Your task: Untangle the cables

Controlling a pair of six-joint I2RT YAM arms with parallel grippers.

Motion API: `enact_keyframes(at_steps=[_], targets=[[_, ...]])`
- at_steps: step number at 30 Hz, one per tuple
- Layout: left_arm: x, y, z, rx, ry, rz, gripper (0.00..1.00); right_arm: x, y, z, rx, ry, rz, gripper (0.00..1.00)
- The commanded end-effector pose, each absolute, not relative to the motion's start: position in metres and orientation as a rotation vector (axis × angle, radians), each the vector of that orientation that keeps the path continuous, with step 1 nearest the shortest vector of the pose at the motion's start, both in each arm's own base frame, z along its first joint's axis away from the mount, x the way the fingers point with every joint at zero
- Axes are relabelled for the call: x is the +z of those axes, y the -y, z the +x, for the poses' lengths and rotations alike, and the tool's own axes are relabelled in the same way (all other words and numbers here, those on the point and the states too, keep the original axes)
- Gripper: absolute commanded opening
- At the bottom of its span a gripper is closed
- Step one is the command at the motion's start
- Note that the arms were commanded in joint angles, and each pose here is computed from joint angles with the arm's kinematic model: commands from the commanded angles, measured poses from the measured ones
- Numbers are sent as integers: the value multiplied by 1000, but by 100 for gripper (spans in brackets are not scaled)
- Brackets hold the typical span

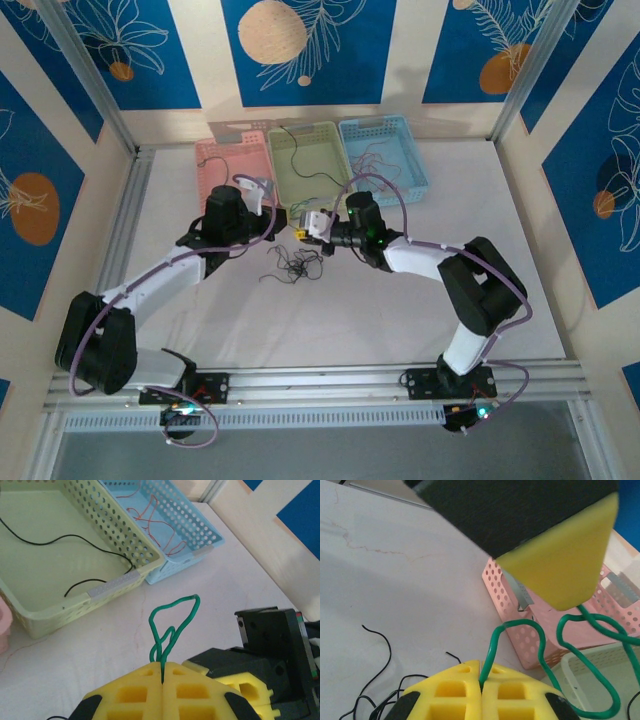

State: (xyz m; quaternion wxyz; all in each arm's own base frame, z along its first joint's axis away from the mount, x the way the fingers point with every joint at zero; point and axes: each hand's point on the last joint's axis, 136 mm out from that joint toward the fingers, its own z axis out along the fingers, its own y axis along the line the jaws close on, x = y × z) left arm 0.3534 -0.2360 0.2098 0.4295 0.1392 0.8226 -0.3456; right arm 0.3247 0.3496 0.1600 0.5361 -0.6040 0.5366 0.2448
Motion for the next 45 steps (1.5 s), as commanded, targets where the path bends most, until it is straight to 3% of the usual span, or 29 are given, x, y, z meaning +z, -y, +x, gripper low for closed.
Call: enact_keyframes(at_steps=[1,20,33,45], targets=[[244,223,366,-781,-1969,291,0,162,-356,321,603,-1249,-1470,0],[312,173,356,-713,-1800,107,0,146,-356,333,552,-1315,-1491,0],[356,88,328,-463,-1665,-93,0,129,-338,379,362,-1474,-1399,0],[347,93,335,-508,-1681,-100,0,148,-339,373,429,-1431,-1345,3]])
